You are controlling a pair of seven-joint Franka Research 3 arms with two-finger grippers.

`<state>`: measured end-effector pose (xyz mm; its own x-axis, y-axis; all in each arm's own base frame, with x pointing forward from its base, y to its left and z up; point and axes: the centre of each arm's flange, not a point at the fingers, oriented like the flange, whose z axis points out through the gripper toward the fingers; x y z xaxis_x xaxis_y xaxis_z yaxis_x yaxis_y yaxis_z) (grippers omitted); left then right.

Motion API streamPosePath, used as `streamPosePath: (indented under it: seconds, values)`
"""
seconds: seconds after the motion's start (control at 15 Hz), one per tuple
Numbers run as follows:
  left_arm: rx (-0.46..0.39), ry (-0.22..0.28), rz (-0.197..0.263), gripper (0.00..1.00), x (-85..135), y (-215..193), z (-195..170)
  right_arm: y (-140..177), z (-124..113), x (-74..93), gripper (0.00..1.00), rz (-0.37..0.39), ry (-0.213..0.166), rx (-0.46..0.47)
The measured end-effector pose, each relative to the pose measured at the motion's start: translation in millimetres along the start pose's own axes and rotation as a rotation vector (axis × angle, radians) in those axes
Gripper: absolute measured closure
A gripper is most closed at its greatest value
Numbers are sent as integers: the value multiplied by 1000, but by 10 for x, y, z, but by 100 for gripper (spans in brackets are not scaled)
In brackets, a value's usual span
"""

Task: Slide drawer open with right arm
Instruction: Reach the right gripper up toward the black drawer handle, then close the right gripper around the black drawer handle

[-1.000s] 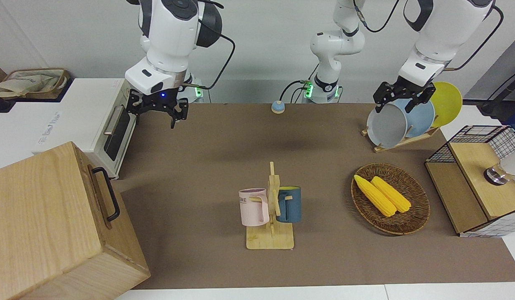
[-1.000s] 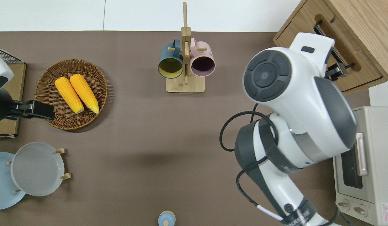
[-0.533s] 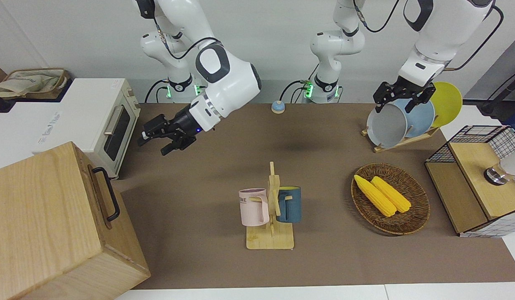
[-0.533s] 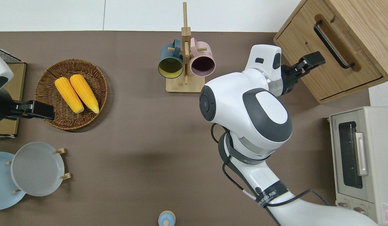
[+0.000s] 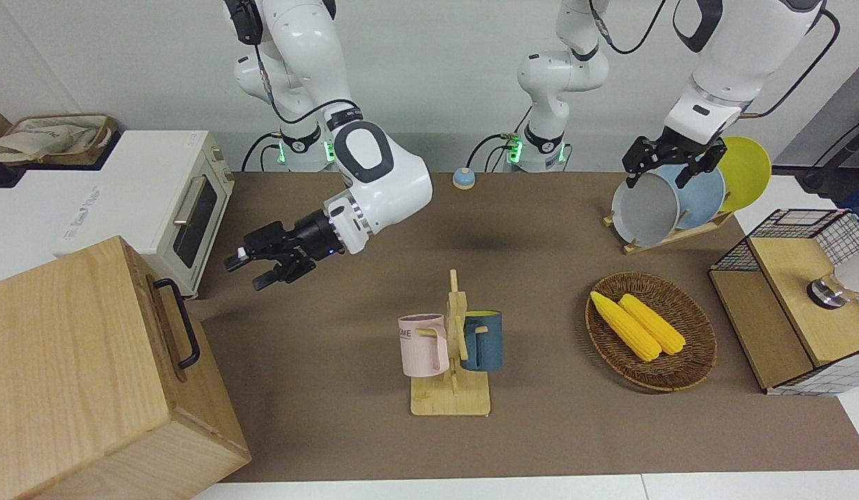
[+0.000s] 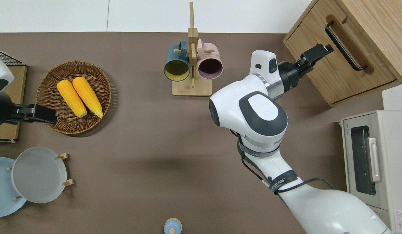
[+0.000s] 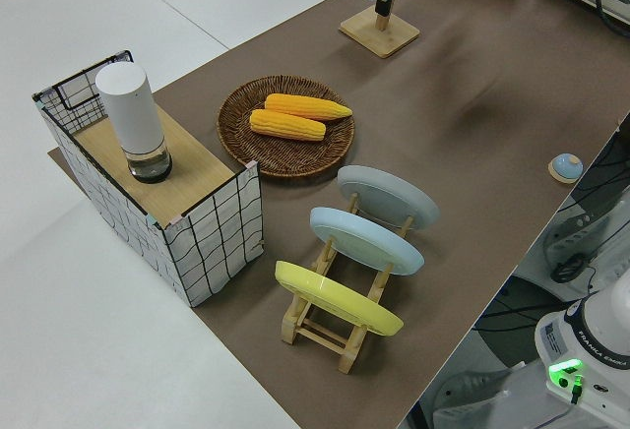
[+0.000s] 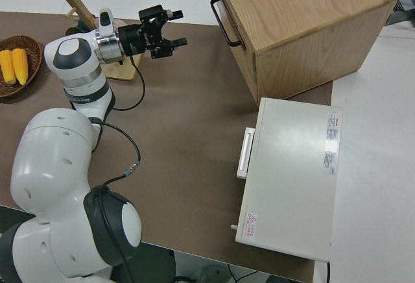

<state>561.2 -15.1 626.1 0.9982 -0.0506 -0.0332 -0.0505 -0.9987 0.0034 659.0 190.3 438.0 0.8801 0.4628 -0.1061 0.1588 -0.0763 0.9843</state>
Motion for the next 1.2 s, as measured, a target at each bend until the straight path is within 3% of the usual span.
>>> streamPosePath:
  seconds: [0.2,0.6,1.0,1.2]
  values:
    - [0,0,0,0,0,0,0,-92,237,11,2,20,3,-43]
    - [0,0,0,0,0,0,0,-169,668,27,2,47,45,-91]
    - [0,0,0,0,0,0,0,-164,817,12,3,44,58,-88]
    - [0,0,0,0,0,0,0,-195,882,19,11,34,74,-91]
